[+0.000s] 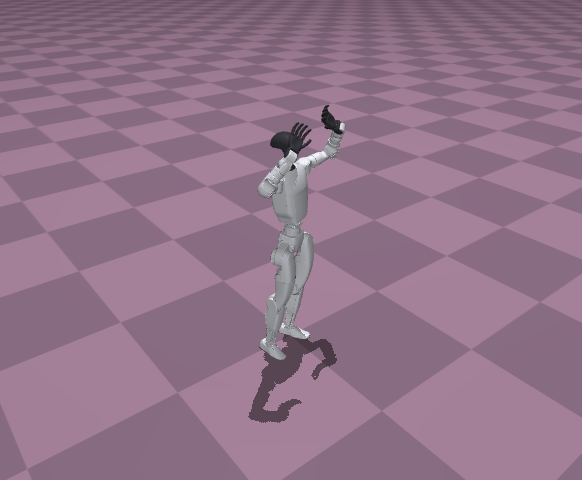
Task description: In place motions
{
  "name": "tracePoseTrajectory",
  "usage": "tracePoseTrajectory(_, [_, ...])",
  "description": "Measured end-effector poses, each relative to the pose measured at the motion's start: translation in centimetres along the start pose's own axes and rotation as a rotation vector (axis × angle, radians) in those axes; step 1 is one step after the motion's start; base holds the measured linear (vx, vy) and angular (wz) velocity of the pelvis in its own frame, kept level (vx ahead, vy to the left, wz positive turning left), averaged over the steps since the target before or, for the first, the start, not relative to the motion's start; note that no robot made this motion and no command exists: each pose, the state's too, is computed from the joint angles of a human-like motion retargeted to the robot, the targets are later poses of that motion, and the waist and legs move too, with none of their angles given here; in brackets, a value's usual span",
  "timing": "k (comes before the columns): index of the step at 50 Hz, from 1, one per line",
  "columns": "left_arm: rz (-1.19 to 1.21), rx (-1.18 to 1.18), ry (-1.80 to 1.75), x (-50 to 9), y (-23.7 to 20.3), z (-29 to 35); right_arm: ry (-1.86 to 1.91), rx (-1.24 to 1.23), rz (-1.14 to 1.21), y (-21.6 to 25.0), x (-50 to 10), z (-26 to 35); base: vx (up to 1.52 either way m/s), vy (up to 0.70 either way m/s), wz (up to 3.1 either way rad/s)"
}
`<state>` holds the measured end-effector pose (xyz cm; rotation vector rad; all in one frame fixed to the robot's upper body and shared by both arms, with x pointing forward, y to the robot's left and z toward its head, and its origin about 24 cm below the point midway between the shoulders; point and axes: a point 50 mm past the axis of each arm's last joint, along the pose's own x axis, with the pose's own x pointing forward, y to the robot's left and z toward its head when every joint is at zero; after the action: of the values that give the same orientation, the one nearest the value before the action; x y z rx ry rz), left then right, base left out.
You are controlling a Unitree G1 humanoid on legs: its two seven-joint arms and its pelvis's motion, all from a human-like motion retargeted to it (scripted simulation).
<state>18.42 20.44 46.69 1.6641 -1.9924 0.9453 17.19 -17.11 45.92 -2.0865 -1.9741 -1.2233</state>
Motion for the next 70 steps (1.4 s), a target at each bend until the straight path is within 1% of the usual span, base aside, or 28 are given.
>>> tracePoseTrajectory(2, [0.163, 0.006, -0.072, 0.3, 0.5, 0.8, -0.03, 0.056, -0.134, -0.3, 0.0, 0.4, 0.0, 0.0, 0.0])
tracePoseTrajectory(5, [0.102, -0.055, 0.056, -1.6, -0.5, -0.8, 0.105, 0.058, -0.024, 2.5, -2.8, -1.6, 0.0, 0.0, 0.0])
tracePoseTrajectory(10, [-0.322, 0.056, 0.67, -12.1, -0.9, -8.4, 0.631, -0.31, 0.587, 6.0, -16.1, -8.4, 0.0, 0.0, 0.0])
tracePoseTrajectory(12, [-0.528, 0.088, 0.961, -18.2, 0.5, -10.6, 0.925, -0.382, 0.89, 5.0, -22.8, -10.1, 0.0, 0.0, 0.0])
tracePoseTrajectory(15, [-0.74, 0.06, 1.518, -28.3, 3.8, -10.7, 1.522, -0.373, 1.246, 0.9, -32.5, -10.4, -0.05, 0.04, 0.0])
tracePoseTrajectory(17, [-0.666, -0.084, 1.995, -34.5, 6.0, -8.1, 1.983, -0.189, 1.383, -2.1, -36.8, -9.2, -0.06, 0.04, 0.09])
tracePoseTrajectory(18, [-0.552, -0.195, 2.241, -37.0, 7.0, -6.2, 2.2, -0.034, 1.402, -3.1, -38.4, -8.0, 0.0, 0.0, 0.0])
tracePoseTrajectory(20, [-0.193, -0.481, 2.625, -40.3, 8.0, -2.2, 2.468, 0.217, 1.27, -4.0, -40.2, -5.7, -0.06, 0.03, 0.08])
tracePoseTrajectory(21, [0.014, -0.6, 2.677, -41.0, 8.1, -1.2, 2.52, 0.258, 1.122, -3.9, -40.5, -5.2, -0.06, 0.06, -0.04])
tracePoseTrajectory(22, [0.204, -0.663, 2.68, -41.4, 8.4, -0.7, 2.558, 0.262, 0.961, -3.8, -40.7, -4.9, -0.04, 0.08, -0.13])
tracePoseTrajectory(24, [0.364, -0.484, 2.541, -41.4, 10.1, -1.8, 2.533, 0.157, 0.639, -3.4, -40.1, -5.4, -0.01, 0.03, -0.07])
tracePoseTrajectory(25, [0.356, -0.328, 2.431, -40.8, 10.9, -2.8, 2.479, 0.107, 0.499, -3.0, -39.5, -5.8, 0.0, 0.0, 0.0])
tracePoseTrajectory(27, [0.117, -0.103, 2.165, -37.8, 10.5, -5.6, 2.321, 0.086, 0.38, -1.2, -37.2, -6.2, 0.01, -0.04, 0.03])
tracePoseTrajectory(30, [-0.147, -0.07, 1.81, -32.2, 8.1, -9.0, 2.012, 0.183, 0.445, 2.2, -32.1, -6.7, 0.0, -0.02, 0.03])
tracePoseTrajectory(33, [-0.132, -0.215, 1.458, -25.0, 4.4, -10.0, 1.596, 0.25, 0.629, 5.4, -25.2, -6.8, 0.0, 0.0, 0.0])
tracePoseTrajectory(36, [-0.051, -0.29, 1.042, -16.7, 2.1, -9.1, 1.125, 0.124, 0.677, 6.1, -17.6, -7.1, 0.02, 0.0, -0.02])
tracePoseTrajectory(38, [-0.03, -0.279, 0.756, -11.5, 1.4, -7.5, 0.8, -0.014, 0.576, 5.1, -12.1, -7.0, 0.06, -0.02, -0.05])
tracePoseTrajectory(41, [-0.012, -0.169, 0.401, -5.4, 1.4, -4.7, 0.344, -0.154, 0.255, 1.8, -4.5, -4.6, 0.07, -0.03, -0.01])
tracePoseTrajectory(45, [0.13, -0.024, 0.157, -0.2, 2.1, -1.1, -0.012, 0.004, -0.159, -2.3, 0.4, 0.3, 0.01, 0.0, 0.01])
tracePoseTrajectory(48, [0.25, -0.05, 0.125, 0.3, 2.2, -0.2, -0.065, 0.119, -0.19, -1.8, 0.6, 1.4, 0.0, 0.0, 0.0])
tracePoseTrajectory(50, [0.277, -0.082, 0.19, -1.1, 1.7, -1.0, -0.009, 0.037, -0.128, -0.2, -0.3, -0.1, 0.0, 0.0, 0.0])
tracePoseTrajectory(53, [0.112, -0.026, 0.445, -5.9, 0.4, -4.2, 0.181, -0.162, 0.087, 3.0, -4.3, -4.2, 0.0, 0.0, 0.0])
tracePoseTrajectory(57, [-0.266, 0.124, 0.852, -16.0, 0.9, -8.6, 0.572, -0.34, 0.481, 5.5, -14.4, -8.6, 0.0, 0.0, 0.0])
tracePoseTrajectory(61, [-0.647, 0.202, 1.376, -27.8, 4.2, -9.8, 1.167, -0.441, 0.954, 3.2, -27.0, -10.8, 0.0, 0.0, 0.0])
tracePoseTrajectory(64, [-0.818, 0.171, 1.998, -36.9, 7.9, -6.2, 1.661, -0.356, 1.366, -0.9, -35.0, -10.1, 0.0, 0.0, 0.0])
tracePoseTrajectory(65, [-0.843, 0.106, 2.232, -39.3, 9.1, -4.1, 1.837, -0.29, 1.49, -2.6, -37.2, -9.3, 0.0, 0.0, 0.0])
tracePoseTrajectory(67, [-0.738, -0.142, 2.633, -42.6, 10.9, 0.2, 2.125, -0.173, 1.562, -5.0, -40.1, -7.0, 0.0, 0.0, 0.0])
tracePoseTrajectory(70, [-0.266, -0.39, 2.91, -44.7, 12.3, 4.1, 2.386, -0.063, 1.289, -6.2, -42.3, -4.0, 0.0, 0.0, 0.0])
